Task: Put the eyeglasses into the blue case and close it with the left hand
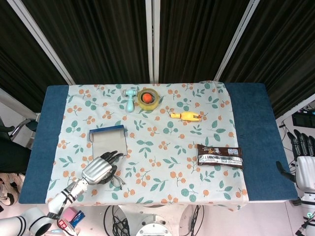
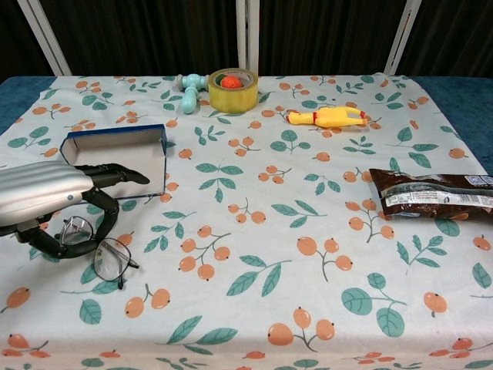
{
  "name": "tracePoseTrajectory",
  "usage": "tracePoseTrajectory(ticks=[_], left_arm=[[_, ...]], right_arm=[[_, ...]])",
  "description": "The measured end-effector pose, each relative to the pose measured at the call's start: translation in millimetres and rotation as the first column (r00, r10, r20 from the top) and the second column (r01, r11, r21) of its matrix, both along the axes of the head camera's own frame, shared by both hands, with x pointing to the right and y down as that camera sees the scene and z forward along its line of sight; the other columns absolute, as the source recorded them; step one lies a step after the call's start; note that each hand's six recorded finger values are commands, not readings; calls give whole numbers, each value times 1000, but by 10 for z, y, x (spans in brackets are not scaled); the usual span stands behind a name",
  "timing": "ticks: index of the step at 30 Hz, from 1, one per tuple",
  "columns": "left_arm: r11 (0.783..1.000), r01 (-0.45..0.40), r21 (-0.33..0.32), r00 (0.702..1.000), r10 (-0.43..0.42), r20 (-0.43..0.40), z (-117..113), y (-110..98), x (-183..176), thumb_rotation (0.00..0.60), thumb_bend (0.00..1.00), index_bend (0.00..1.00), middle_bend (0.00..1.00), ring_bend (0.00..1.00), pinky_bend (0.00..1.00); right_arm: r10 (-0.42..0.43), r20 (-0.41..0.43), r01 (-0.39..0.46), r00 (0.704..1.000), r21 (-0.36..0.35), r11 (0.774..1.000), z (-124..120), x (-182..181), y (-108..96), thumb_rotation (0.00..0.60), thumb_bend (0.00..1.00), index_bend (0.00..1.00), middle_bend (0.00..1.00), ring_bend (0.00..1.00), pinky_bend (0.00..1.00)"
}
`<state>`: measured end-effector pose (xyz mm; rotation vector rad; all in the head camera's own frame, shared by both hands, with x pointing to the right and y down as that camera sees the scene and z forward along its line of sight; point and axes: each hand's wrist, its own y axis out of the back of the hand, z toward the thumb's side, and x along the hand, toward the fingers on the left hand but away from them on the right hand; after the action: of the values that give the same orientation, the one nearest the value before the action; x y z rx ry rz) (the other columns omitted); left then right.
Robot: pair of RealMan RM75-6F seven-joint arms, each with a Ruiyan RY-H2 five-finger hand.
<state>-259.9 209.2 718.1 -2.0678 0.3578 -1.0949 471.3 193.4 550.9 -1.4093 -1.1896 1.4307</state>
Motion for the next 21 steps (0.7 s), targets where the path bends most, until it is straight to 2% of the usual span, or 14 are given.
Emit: tracePoseTrajectory(ticks=[6, 13, 18, 21], left_arm=[[999, 33, 16, 999, -33, -17, -77, -101, -13, 600, 437, 611, 65, 11, 150], [993, 108, 43, 994, -107, -29, -225, -413, -24, 600, 429, 607, 65, 11, 152], [977, 206, 62, 977, -209, 48, -225, -741, -129, 600, 445, 606, 65, 11, 152], [961, 267, 78, 954, -275, 121, -161, -914, -223, 600, 472, 606, 65, 11, 152]], right_arm=[[0, 1, 0, 1000, 2, 1000, -5, 4, -2, 600, 188, 0, 0, 0, 0], [-9, 3, 9, 1000, 1, 1000, 13, -33, -14, 600, 187, 0, 0, 0, 0], [-6, 5, 6, 1000, -7, 1000, 44, -27, 3, 600, 188, 0, 0, 0, 0], [2, 6, -2, 1000, -6, 1000, 41, 3, 13, 600, 187, 0, 0, 0, 0]])
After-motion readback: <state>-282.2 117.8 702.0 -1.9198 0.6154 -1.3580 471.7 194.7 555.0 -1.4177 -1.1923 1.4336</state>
